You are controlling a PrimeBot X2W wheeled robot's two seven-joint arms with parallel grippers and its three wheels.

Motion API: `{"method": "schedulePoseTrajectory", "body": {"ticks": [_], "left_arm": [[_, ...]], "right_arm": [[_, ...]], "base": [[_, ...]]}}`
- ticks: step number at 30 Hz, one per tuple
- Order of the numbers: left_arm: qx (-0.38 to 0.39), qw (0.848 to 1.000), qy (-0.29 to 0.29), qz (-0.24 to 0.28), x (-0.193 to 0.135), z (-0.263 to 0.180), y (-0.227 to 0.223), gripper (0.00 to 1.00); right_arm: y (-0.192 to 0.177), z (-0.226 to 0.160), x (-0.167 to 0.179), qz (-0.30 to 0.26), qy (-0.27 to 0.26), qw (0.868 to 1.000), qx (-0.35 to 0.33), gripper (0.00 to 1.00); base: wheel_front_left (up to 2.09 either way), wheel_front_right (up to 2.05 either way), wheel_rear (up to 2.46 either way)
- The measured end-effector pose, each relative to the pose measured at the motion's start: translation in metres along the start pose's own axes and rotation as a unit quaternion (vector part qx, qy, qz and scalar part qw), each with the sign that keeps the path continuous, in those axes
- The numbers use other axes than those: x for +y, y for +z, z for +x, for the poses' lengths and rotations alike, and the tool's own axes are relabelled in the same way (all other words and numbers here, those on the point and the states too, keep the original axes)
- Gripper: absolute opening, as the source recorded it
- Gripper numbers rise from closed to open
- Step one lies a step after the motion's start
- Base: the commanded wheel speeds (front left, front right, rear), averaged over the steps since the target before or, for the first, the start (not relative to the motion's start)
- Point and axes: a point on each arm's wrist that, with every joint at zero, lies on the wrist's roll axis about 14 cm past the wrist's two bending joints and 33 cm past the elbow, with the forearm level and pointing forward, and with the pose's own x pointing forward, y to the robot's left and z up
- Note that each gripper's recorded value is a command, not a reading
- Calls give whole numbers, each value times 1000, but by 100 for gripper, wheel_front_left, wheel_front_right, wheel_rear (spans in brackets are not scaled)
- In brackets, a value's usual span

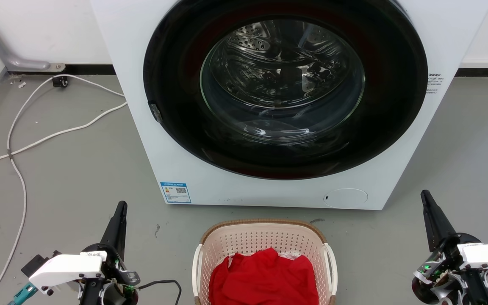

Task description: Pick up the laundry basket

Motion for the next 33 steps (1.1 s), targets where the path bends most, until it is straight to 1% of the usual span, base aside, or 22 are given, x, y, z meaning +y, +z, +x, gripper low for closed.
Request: {"method": "schedulePoseTrajectory", "body": {"ticks": [19,20,22,23,25,29,33], "left_arm": [[0,1000,0,0,0,0,0,0],[0,1000,0,0,0,0,0,100],[0,1000,11,-2,7,-3,-1,100],[0,1000,30,-5,20,-9,-2,100],[-3,999,42,-6,28,-13,-1,100],[-8,999,38,14,25,-12,0,100],[-10,998,33,54,20,-11,0,100]], "right_arm": [[0,0,0,0,0,1000,0,0],[0,0,0,0,0,1000,0,100],[0,-3,-7,2,-11,1000,-1,100],[0,-9,-20,3,-30,1000,-2,100],[1,-14,-29,4,-43,999,-6,100],[3,-14,-30,-8,-45,999,-13,100],[5,-13,-27,-53,-42,998,-17,100]], "base": [[0,0,0],[0,0,0],[0,0,0],[0,0,0],[0,0,0],[0,0,0],[0,0,0]]}}
